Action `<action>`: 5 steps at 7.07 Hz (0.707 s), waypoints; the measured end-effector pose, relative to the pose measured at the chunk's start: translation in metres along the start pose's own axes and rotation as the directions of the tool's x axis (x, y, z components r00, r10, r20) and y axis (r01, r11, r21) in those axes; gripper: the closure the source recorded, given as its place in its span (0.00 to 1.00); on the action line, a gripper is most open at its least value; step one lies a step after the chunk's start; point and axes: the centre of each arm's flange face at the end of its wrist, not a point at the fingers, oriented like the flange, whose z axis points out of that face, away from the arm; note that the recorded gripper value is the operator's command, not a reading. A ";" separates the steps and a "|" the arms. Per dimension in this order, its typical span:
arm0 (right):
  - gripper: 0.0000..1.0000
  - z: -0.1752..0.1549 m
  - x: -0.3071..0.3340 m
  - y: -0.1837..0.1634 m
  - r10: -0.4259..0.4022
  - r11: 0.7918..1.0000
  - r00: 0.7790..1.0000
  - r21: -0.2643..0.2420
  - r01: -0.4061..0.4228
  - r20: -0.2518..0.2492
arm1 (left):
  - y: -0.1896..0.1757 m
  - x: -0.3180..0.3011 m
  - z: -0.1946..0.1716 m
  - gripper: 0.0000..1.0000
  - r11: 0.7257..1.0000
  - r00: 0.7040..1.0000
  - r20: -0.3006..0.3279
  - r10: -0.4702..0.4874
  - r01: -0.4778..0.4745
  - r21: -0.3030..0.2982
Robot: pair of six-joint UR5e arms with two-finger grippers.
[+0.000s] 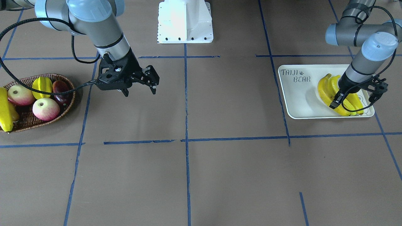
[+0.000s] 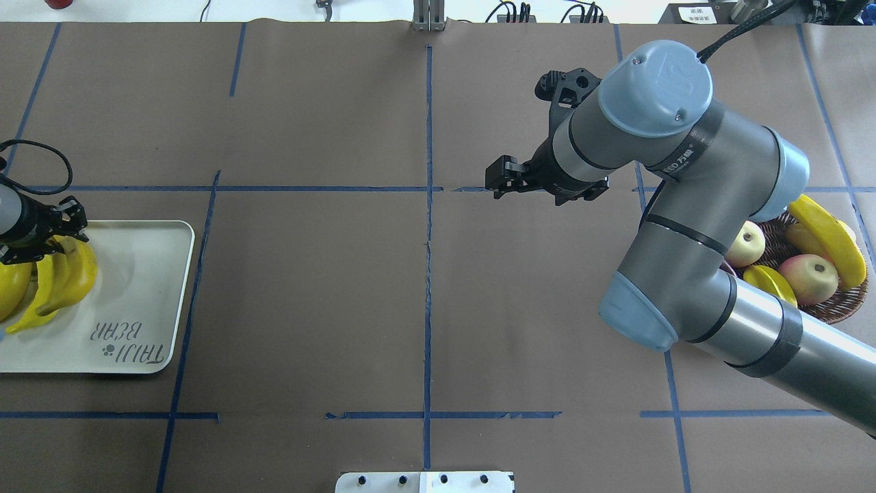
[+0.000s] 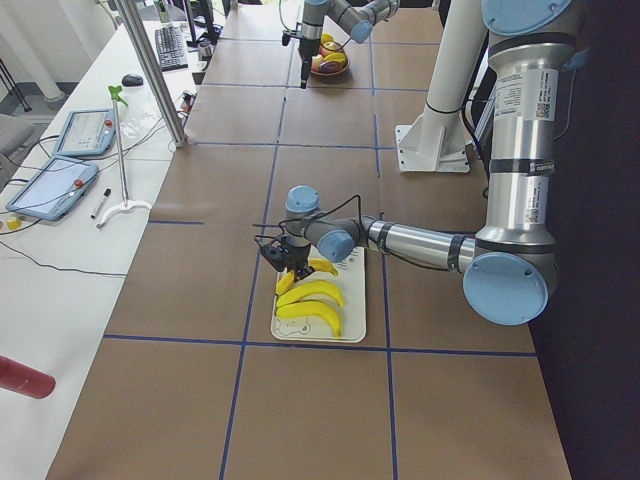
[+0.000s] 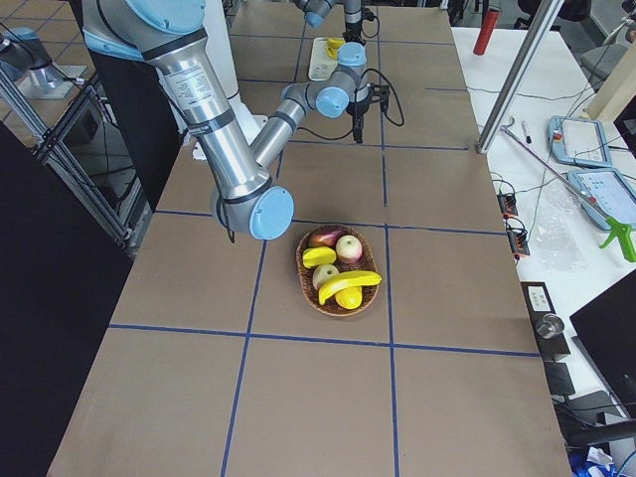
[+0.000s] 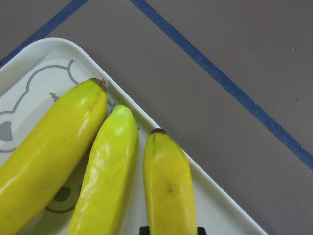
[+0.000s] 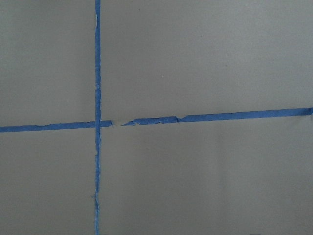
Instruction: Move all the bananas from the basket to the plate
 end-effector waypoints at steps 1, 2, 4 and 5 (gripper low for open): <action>0.00 0.000 0.000 0.000 0.000 1.000 1.000 0.000 0.000 0.000 | 0.000 0.001 0.001 0.00 1.000 1.000 0.000 0.003 -0.003 -0.001; 0.00 0.000 0.000 0.000 -0.001 1.000 1.000 0.001 0.001 0.001 | 0.001 0.002 0.000 0.00 1.000 1.000 -0.002 0.009 -0.009 -0.002; 0.00 0.000 -0.001 0.000 -0.001 1.000 1.000 0.001 0.001 0.002 | 0.004 0.005 -0.002 0.00 0.999 1.000 -0.006 0.025 -0.025 -0.026; 0.00 -0.001 0.000 -0.001 0.000 1.000 1.000 0.003 0.000 0.002 | 0.009 0.006 -0.007 0.00 0.996 0.998 -0.013 0.054 -0.055 -0.071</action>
